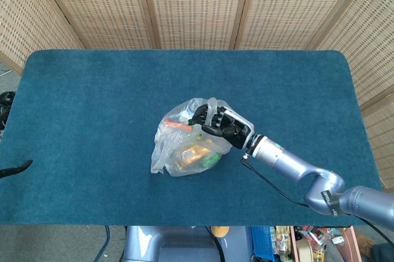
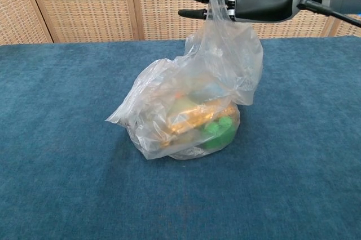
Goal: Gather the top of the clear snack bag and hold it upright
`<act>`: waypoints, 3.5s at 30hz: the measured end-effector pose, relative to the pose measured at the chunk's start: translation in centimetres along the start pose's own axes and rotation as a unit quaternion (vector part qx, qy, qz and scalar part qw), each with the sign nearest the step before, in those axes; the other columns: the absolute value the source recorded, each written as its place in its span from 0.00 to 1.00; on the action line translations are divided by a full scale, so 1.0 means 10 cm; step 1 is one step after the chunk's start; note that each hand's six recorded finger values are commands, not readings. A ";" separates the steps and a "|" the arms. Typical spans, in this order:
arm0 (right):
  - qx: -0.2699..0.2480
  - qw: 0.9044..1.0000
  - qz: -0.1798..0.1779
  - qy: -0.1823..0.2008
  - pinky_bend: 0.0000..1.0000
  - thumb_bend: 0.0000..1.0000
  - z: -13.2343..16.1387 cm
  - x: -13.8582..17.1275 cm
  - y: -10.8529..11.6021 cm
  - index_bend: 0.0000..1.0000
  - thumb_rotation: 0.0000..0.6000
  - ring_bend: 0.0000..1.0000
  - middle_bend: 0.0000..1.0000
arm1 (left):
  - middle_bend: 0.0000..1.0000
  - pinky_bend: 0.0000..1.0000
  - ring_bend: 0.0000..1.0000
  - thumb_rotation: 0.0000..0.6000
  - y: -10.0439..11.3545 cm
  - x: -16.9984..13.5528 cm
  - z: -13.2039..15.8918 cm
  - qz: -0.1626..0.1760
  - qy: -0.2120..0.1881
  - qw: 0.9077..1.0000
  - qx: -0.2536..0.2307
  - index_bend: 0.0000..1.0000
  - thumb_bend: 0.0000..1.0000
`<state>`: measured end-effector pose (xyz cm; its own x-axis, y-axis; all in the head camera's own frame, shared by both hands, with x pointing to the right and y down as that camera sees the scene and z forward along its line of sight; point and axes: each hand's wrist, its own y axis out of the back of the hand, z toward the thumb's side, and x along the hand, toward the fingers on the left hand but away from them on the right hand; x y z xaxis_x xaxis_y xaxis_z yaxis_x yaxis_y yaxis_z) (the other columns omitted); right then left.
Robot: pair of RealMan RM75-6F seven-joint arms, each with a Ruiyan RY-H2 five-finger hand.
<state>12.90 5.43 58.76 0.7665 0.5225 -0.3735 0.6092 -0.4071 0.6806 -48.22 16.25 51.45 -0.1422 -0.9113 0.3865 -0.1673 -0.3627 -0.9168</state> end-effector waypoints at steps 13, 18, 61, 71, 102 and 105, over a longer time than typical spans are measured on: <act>-0.030 1.000 0.006 -0.001 0.31 0.35 -0.02 -0.07 -0.08 0.50 1.00 0.45 0.53 | 0.00 0.00 0.00 1.00 -0.02 0.04 0.00 -0.004 0.002 1.000 0.003 0.00 0.09; -0.016 1.000 0.006 -0.014 0.31 0.35 -0.02 0.01 -0.05 0.50 1.00 0.45 0.53 | 0.00 0.00 0.00 1.00 -0.06 0.07 0.05 -0.008 -0.007 1.000 0.010 0.00 0.10; 0.014 0.999 -0.023 -0.019 0.45 0.37 0.17 0.18 0.12 0.50 1.00 0.46 0.53 | 0.00 0.00 0.00 1.00 -1.30 0.57 2.22 0.123 -0.580 0.788 0.163 0.10 0.17; 0.014 0.999 -0.026 -0.015 0.42 0.00 0.17 0.20 0.15 0.49 1.00 0.44 0.53 | 0.00 0.00 0.00 1.00 -1.51 0.53 2.48 0.130 -0.602 0.774 0.146 0.12 0.17; 0.049 0.998 -0.022 -0.024 0.37 0.00 0.17 0.19 0.17 0.48 1.00 0.40 0.53 | 0.00 0.00 0.00 1.00 -1.77 0.45 3.04 0.136 -0.604 0.779 0.097 0.51 0.31; 0.049 0.998 -0.023 -0.024 0.37 0.00 0.18 0.20 0.17 0.48 1.00 0.40 0.53 | 0.00 0.00 0.00 1.00 -1.79 0.44 3.07 0.137 -0.600 0.783 0.091 0.59 0.35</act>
<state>15.85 4.45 58.09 0.7451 0.5063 -0.4342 0.6588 -0.4567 0.5979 -15.92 12.76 66.46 0.8891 -0.4464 -0.1010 -0.1341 -0.0432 -0.9900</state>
